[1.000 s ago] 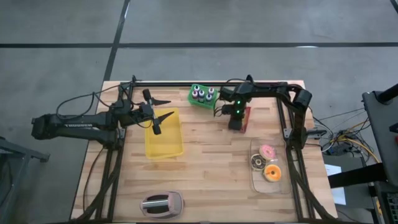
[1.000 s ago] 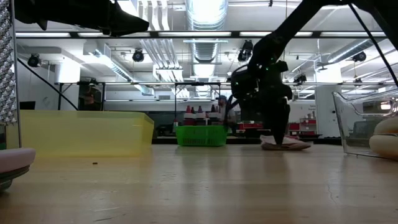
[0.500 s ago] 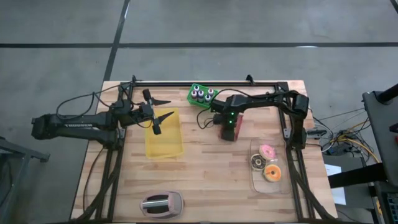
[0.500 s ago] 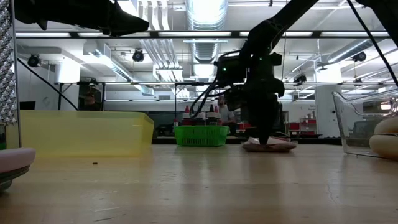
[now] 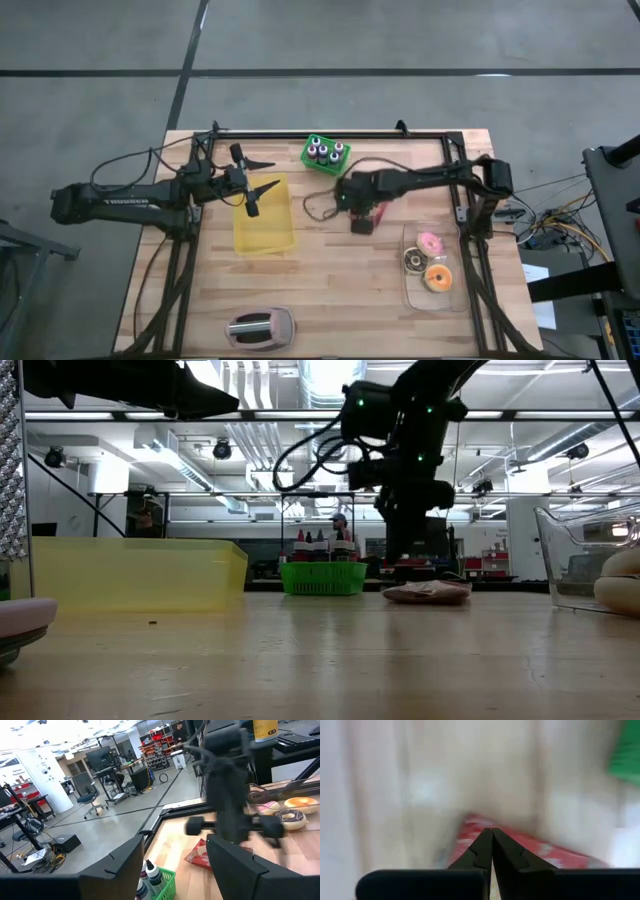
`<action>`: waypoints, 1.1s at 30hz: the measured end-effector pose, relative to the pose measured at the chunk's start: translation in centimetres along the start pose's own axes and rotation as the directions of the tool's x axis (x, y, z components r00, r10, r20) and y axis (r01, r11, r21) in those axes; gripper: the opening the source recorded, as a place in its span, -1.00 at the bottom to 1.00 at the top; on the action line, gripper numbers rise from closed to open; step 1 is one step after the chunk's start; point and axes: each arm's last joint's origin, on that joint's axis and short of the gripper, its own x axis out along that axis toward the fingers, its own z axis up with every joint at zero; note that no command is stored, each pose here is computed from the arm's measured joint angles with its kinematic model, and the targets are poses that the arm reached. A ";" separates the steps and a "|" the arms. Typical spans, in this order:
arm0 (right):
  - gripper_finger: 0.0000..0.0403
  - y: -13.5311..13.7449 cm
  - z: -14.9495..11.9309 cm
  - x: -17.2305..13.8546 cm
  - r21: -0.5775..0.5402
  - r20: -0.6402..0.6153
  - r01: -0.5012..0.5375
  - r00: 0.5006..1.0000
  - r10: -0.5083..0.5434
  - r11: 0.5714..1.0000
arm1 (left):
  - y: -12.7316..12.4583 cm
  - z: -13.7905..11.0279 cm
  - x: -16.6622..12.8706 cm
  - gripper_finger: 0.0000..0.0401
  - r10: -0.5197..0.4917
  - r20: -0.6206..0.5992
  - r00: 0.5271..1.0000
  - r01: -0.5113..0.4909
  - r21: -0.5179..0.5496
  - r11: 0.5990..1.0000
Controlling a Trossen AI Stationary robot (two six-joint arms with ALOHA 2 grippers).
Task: Pick & Place Food Item
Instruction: Put the red popcorn bag into the yellow bin
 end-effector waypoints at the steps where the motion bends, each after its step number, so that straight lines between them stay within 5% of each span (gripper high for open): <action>1: -0.96 0.7 0.0 0.0 -0.011 -0.002 -0.007 1.000 0.007 1.000 | 0.0 0.0 0.0 0.09 0.000 0.000 1.000 0.000 0.000 1.000; 9: -0.86 5.6 -0.3 -0.3 0.003 -0.011 0.000 1.000 0.000 1.000 | 0.0 0.0 0.0 0.09 0.000 -0.002 1.000 0.000 0.000 1.000; 20: -0.10 11.0 -1.9 0.6 0.073 -0.101 -0.060 0.993 0.067 0.996 | 0.0 0.0 0.0 0.09 0.001 0.001 1.000 -0.001 -0.001 1.000; 26: 0.24 13.1 -3.0 3.8 0.130 -0.182 0.095 0.981 -0.070 0.987 | -0.1 -0.1 0.1 0.09 -0.004 -0.012 1.000 0.004 -0.002 1.000; 33: 0.41 14.3 -3.6 5.4 0.091 -0.154 0.289 0.949 -0.273 0.953 | -0.1 -0.2 0.2 0.09 -0.009 -0.020 1.000 0.009 0.019 1.000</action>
